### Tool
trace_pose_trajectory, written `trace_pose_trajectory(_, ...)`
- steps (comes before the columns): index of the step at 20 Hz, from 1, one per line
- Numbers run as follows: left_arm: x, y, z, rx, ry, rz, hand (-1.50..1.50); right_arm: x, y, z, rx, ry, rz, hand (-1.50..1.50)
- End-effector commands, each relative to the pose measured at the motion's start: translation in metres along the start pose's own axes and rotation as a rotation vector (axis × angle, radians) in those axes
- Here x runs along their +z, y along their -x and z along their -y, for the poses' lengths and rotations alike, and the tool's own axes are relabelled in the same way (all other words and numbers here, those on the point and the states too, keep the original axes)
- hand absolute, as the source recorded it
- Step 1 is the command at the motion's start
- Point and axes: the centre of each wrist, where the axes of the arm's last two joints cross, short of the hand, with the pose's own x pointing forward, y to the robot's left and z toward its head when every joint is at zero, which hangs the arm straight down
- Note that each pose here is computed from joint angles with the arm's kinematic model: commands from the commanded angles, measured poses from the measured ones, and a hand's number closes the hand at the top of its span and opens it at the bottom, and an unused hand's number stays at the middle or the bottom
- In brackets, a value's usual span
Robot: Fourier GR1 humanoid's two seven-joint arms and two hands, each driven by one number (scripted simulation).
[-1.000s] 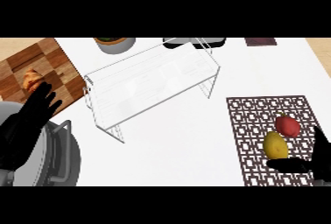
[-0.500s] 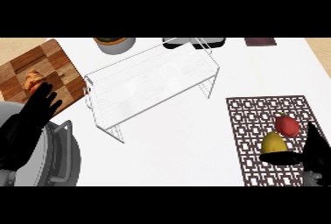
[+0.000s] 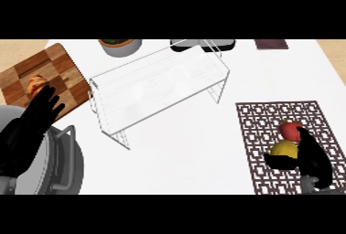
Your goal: Pick the lemon from the placemat and place it in the tiered shelf
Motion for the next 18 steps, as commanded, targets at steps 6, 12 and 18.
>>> trace_pose_trajectory(6, 0.007, 0.068, 0.013, 0.05, -0.022, -0.287, 0.0, 0.031, -0.032, -0.032, 0.021, -0.078, 0.282, 1.5)
trace_pose_trajectory(12, -0.002, 0.034, 0.02, 0.03, 0.087, -0.193, 0.0, 0.145, -0.089, -0.083, 0.319, -0.429, 1.007, 1.5)
trace_pose_trajectory(18, -0.002, 0.055, 0.017, 0.031, 0.016, -0.285, 0.0, 0.238, -0.125, -0.069, 0.179, -0.45, 1.368, 1.5)
